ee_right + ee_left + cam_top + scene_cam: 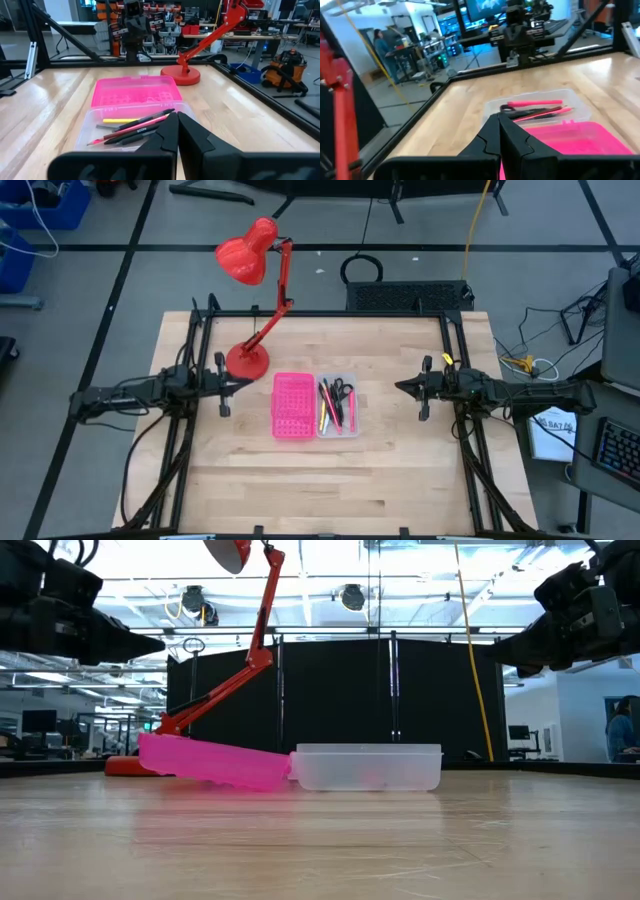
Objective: Pick & place school supplies into a supply box
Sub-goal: Return to Home Position
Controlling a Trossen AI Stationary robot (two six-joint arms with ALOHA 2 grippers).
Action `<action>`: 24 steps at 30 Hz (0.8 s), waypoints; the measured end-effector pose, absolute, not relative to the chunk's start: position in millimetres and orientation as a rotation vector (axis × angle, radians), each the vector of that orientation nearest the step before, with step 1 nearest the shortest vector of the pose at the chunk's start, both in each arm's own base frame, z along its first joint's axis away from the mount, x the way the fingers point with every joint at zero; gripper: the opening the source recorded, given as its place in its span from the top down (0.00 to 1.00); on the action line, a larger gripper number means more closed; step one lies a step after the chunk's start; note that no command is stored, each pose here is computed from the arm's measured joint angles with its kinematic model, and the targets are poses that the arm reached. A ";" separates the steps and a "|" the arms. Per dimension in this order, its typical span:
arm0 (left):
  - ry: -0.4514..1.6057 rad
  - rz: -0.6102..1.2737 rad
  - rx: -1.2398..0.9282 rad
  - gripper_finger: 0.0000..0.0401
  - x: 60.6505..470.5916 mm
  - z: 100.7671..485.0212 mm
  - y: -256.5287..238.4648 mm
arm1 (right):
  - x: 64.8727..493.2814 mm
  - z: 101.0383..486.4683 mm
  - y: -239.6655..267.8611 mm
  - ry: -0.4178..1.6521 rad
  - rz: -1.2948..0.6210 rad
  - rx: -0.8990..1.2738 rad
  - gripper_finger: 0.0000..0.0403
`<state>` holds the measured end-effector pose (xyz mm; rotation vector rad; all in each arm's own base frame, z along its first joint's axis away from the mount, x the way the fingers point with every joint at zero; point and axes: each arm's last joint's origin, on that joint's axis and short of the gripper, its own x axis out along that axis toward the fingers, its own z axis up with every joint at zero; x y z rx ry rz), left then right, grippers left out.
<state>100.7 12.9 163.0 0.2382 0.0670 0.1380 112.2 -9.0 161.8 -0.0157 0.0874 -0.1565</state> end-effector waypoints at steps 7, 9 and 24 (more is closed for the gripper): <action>0.035 0.134 0.260 1.00 99.4 165.4 14.4 | 112.2 161.6 -8.8 0.087 -0.156 0.017 1.00; 0.028 0.145 0.267 1.00 99.2 165.9 14.6 | 112.2 161.6 -8.7 0.086 -0.156 0.027 1.00; -0.002 0.158 0.068 0.90 99.3 167.5 15.0 | 111.3 154.8 -8.7 0.158 -0.156 0.017 1.00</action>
